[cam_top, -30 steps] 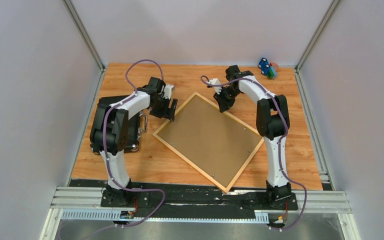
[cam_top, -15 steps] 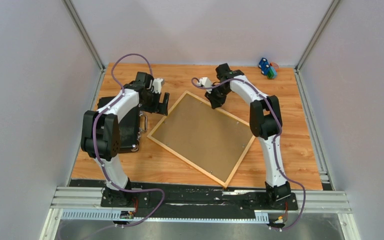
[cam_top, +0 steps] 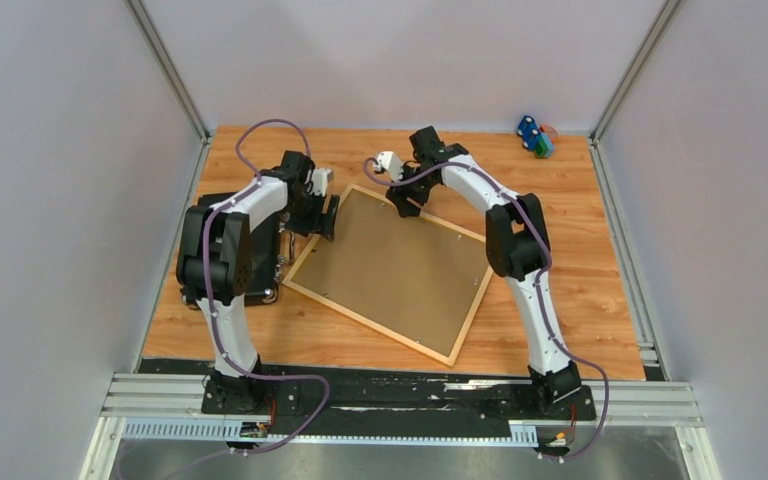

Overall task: Put the photo into the frame
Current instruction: Install the photo frame at the center of the board, then adjust the photo frame at the center of the board.

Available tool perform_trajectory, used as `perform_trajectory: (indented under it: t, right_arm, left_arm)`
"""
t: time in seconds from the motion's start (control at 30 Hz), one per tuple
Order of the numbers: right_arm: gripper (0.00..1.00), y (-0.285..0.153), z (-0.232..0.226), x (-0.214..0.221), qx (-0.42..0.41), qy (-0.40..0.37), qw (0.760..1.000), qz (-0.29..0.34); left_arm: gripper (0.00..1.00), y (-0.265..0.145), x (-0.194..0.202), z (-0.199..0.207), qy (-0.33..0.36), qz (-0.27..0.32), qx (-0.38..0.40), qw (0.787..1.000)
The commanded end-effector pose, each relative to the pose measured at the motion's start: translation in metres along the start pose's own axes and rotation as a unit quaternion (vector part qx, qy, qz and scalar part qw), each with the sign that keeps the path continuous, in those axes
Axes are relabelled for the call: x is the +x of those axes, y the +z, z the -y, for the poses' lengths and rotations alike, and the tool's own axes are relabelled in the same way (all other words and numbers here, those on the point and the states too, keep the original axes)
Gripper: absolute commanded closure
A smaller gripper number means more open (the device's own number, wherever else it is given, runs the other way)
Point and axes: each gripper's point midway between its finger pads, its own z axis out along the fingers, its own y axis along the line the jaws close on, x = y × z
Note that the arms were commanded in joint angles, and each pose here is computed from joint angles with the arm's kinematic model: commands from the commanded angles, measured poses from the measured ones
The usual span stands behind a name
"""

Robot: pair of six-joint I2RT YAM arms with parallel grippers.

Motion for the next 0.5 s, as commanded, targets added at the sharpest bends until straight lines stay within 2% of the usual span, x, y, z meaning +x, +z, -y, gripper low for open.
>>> perform_trajectory:
  t: [0.0,0.13,0.37,0.47]
  right_arm:
    - [0.36,-0.016,0.014,-0.006,0.053,0.065,0.996,0.012]
    - [0.34,-0.050,0.013,-0.007,0.084,0.147,0.985,0.028]
    - [0.35,-0.109,-0.012,0.030,0.113,0.295,0.948,0.036]
    - [0.35,-0.133,-0.028,0.054,0.123,0.354,0.927,0.034]
  left_arm:
    - [0.24,-0.003,-0.021,0.002,0.009,0.026,0.003,1.000]
    - [0.39,-0.001,-0.017,0.006,0.008,0.025,0.015,1.000]
    - [0.51,0.003,-0.004,0.008,0.005,0.017,0.021,1.000]
    - [0.60,0.005,-0.003,0.008,0.003,0.018,0.024,1.000]
